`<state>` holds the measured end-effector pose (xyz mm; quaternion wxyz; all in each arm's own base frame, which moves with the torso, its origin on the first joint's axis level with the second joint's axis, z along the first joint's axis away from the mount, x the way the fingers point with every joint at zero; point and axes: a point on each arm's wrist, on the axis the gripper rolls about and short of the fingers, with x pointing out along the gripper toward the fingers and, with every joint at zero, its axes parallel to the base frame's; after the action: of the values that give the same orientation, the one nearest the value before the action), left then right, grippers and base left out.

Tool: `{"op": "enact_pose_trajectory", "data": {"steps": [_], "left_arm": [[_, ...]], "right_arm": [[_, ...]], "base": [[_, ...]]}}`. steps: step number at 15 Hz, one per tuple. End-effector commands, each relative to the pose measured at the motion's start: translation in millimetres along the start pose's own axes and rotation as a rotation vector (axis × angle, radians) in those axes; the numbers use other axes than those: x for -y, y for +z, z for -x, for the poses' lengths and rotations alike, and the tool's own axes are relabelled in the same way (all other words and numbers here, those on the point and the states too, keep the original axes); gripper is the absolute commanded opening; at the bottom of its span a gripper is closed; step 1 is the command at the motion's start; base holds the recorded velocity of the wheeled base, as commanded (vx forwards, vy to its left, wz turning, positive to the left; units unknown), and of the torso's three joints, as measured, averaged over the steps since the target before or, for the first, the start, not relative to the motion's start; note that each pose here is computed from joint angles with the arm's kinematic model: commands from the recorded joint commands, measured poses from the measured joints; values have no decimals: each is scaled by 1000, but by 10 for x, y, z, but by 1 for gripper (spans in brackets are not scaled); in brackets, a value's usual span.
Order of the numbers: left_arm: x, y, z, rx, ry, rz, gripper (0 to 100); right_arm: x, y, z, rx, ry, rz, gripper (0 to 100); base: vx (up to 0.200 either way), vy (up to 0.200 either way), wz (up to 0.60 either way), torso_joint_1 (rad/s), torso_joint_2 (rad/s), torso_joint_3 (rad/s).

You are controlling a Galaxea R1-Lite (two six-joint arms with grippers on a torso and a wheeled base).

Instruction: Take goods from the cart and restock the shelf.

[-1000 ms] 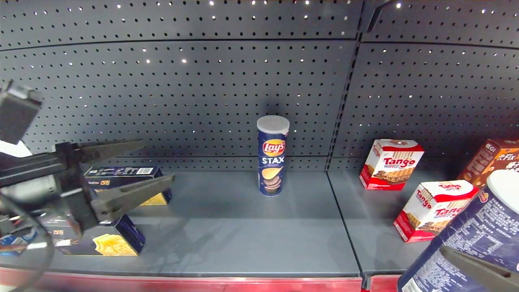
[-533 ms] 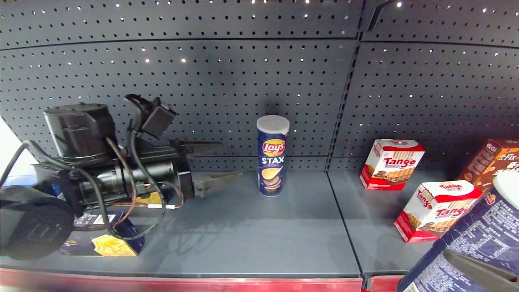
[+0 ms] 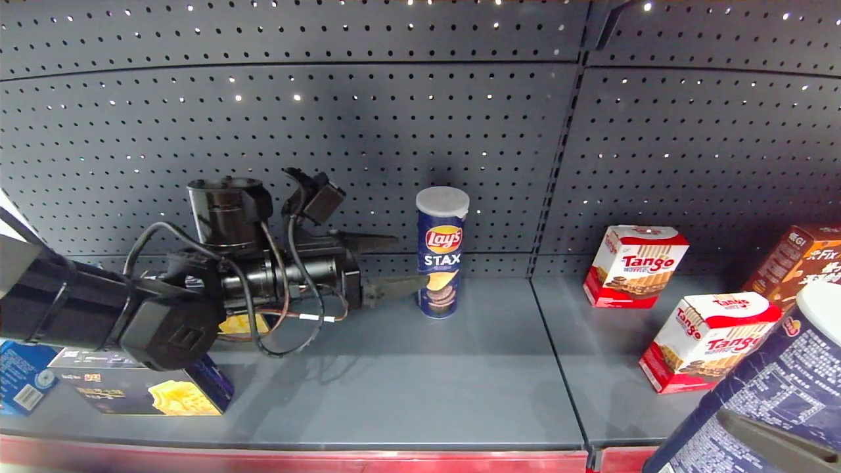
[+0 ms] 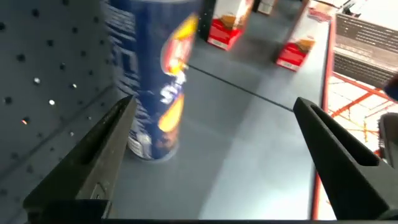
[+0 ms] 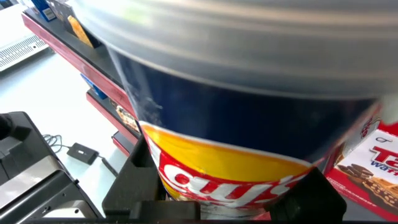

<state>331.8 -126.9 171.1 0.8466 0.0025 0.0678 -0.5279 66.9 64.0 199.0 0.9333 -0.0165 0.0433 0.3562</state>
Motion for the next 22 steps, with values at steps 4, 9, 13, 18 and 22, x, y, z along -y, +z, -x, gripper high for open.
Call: {"op": "enact_pose_trajectory", "data": {"steps": [4, 9, 13, 18, 22], "left_arm": [[-231, -127, -220, -10, 1, 11, 100], [-348, -162, -320, -7, 1, 9, 100], [-474, -79, -459, 27, -10, -7, 100], [-502, -80, -532, 25, -19, -3, 100], [-556, -149, -617, 20, -24, 2, 100]], "right_arm": [[0, -8, -3, -4, -1, -2, 0], [2, -26, 12, -5, -4, -11, 0], [4, -26, 12, -5, -7, -13, 0], [6, -26, 12, -5, -10, -20, 0], [6, -26, 12, -5, -10, -20, 0]], "base": [[0, 0, 0, 0, 0, 0], [0, 0, 0, 0, 0, 0], [0, 0, 0, 0, 0, 0], [0, 0, 0, 0, 0, 0], [0, 0, 0, 0, 0, 0]]}}
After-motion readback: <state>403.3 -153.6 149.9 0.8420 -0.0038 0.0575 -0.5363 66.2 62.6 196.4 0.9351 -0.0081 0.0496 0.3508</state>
